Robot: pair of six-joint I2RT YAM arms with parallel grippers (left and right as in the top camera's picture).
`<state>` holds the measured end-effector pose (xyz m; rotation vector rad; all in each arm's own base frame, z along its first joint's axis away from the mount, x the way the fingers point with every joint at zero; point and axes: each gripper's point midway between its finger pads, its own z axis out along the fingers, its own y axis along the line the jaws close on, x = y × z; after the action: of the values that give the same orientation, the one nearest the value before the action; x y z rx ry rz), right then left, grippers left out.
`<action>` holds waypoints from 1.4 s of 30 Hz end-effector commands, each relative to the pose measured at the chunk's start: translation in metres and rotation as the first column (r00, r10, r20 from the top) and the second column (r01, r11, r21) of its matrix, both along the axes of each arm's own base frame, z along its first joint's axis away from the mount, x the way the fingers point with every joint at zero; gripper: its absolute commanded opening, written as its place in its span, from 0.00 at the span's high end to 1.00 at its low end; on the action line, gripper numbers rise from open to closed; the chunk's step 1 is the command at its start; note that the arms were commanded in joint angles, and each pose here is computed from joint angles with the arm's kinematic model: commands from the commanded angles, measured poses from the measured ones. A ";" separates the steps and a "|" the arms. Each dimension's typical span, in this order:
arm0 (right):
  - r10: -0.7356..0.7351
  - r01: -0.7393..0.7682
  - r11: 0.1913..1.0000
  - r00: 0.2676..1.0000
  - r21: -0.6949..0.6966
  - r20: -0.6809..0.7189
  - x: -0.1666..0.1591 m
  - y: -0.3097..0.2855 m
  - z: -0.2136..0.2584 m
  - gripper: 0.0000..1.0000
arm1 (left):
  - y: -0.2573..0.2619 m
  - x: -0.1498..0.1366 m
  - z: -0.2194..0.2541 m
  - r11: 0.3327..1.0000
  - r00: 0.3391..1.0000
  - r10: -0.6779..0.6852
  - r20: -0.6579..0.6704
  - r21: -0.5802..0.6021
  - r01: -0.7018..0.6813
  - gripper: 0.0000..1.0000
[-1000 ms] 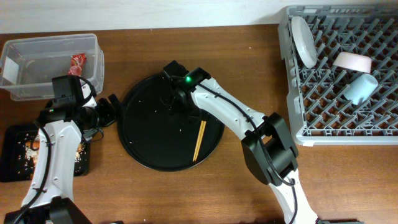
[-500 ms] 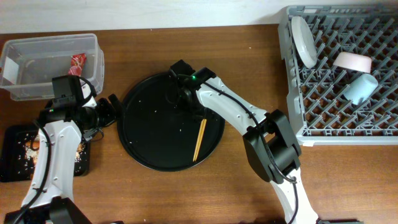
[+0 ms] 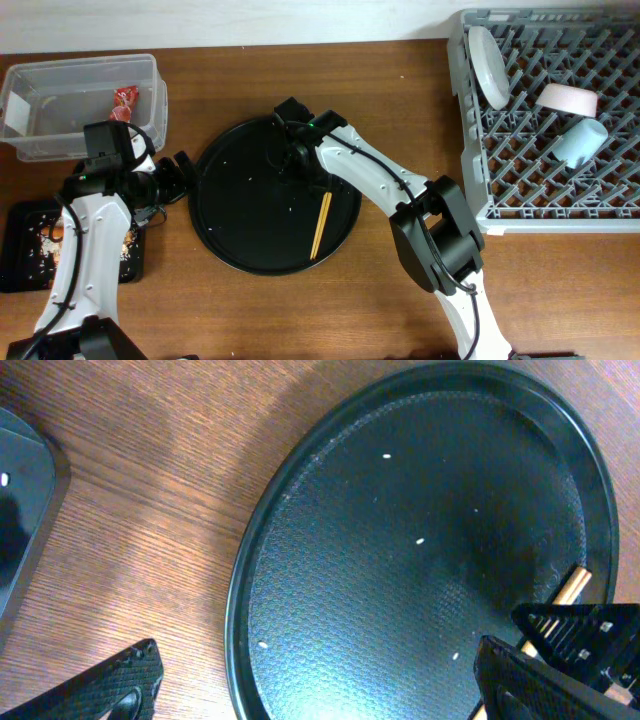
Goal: Sort waste into correct bins and load items into the dishwasher rack
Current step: 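Move the right gripper to the chopsticks and grasp one, then carry the chopstick to the rack and insert it upright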
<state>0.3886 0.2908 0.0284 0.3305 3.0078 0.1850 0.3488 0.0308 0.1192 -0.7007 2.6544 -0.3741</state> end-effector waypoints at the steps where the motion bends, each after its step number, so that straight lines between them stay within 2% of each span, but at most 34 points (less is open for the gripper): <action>1: -0.017 0.017 1.000 1.000 0.002 -0.007 -0.001 -0.001 -0.002 0.14 | 0.000 0.000 -0.001 1.000 1.000 -0.015 0.000 0.009 0.015 0.01; 23: -0.007 0.006 1.000 0.997 -0.026 -0.071 -0.012 0.000 -0.033 0.14 | 0.000 0.000 -0.001 1.000 1.000 -0.015 0.000 0.009 0.015 0.01; 31: 0.001 0.001 0.999 0.998 0.037 -0.057 -0.006 0.013 -0.031 0.14 | 0.000 0.000 -0.001 1.000 1.000 -0.015 0.000 0.009 0.015 0.01; 37: 0.000 0.001 1.000 0.998 0.023 -0.065 -0.009 0.009 -0.036 0.14 | 0.000 0.000 -0.001 1.000 1.000 -0.015 0.000 0.009 0.015 0.01; 38: -0.001 0.002 1.000 0.997 0.014 -0.071 -0.012 0.007 -0.039 0.16 | 0.000 0.000 -0.001 1.000 1.000 -0.015 0.000 0.009 0.015 0.01; 42: -0.010 0.006 0.999 0.996 -0.045 -0.086 -0.020 -0.008 -0.053 0.48 | 0.000 0.000 -0.001 1.000 1.000 -0.015 0.000 0.009 0.015 0.01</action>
<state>0.3870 0.2930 0.0057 0.3463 3.0267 0.1893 0.3489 0.0308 0.1192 -0.7006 2.6540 -0.3741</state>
